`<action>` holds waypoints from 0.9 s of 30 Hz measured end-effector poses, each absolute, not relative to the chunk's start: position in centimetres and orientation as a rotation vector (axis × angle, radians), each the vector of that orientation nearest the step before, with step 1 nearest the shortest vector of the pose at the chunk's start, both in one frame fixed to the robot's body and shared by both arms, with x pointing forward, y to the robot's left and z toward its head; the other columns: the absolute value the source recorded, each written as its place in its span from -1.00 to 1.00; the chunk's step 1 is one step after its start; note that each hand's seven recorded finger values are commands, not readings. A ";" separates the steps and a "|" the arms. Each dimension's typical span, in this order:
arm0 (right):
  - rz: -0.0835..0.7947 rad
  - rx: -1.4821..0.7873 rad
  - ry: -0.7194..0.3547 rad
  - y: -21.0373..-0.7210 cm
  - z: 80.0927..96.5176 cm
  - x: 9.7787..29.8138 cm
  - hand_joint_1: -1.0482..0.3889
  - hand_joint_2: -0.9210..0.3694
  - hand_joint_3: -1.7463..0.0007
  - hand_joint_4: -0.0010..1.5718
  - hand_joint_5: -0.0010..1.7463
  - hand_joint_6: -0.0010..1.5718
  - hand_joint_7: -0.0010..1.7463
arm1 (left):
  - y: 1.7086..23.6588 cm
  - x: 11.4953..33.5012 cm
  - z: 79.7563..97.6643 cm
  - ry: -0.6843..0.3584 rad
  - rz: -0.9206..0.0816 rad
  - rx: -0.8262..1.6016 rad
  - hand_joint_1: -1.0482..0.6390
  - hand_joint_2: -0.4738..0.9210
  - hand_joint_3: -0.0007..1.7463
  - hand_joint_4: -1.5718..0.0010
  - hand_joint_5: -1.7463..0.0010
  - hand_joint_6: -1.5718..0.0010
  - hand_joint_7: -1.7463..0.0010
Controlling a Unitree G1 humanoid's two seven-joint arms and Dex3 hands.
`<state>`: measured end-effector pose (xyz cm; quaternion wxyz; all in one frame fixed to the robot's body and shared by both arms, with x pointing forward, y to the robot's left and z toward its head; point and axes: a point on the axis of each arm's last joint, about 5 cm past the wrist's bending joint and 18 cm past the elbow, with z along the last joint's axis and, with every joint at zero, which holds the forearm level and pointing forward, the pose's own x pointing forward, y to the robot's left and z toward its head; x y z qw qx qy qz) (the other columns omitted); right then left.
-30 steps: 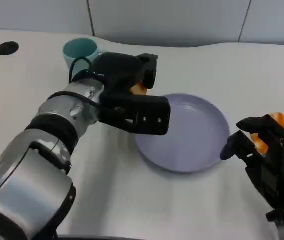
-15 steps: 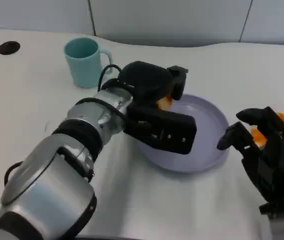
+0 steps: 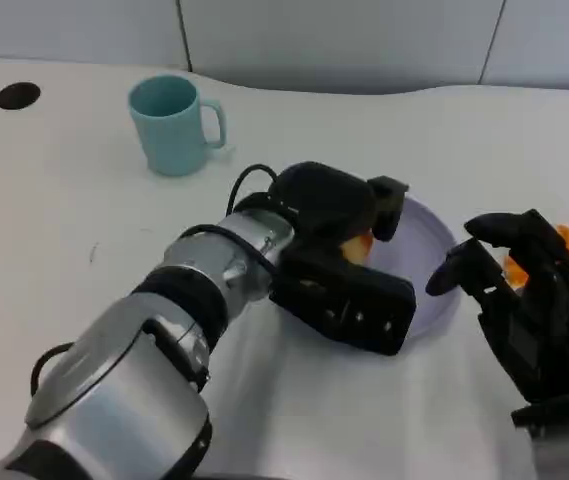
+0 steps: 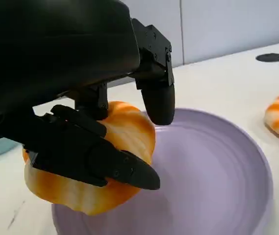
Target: Grasp the bread from the table and place it into the plate.
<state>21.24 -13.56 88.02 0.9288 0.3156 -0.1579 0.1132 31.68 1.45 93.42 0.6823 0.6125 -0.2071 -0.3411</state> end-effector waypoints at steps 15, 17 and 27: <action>0.227 0.628 -0.330 -13.5 88.1 21.2 -0.25 -1.00 0.85 -0.18 0.84 0.02 -0.08 | 2.5 31.9 93.0 -0.433 -0.812 1.520 -0.64 1.00 -0.64 0.66 0.98 0.60 1.00; 0.226 0.628 -0.329 -13.5 88.1 21.2 -0.25 -1.00 0.85 -0.18 0.84 0.03 -0.08 | 2.5 31.9 93.0 -0.431 -0.808 1.516 -0.64 1.00 -0.63 0.67 0.98 0.61 1.00; 0.225 0.629 -0.327 -13.5 88.0 21.2 -0.25 -1.00 0.88 -0.20 0.87 0.02 -0.10 | 2.7 32.1 93.2 -0.417 -0.782 1.476 -0.61 1.00 -0.66 0.67 0.99 0.63 0.99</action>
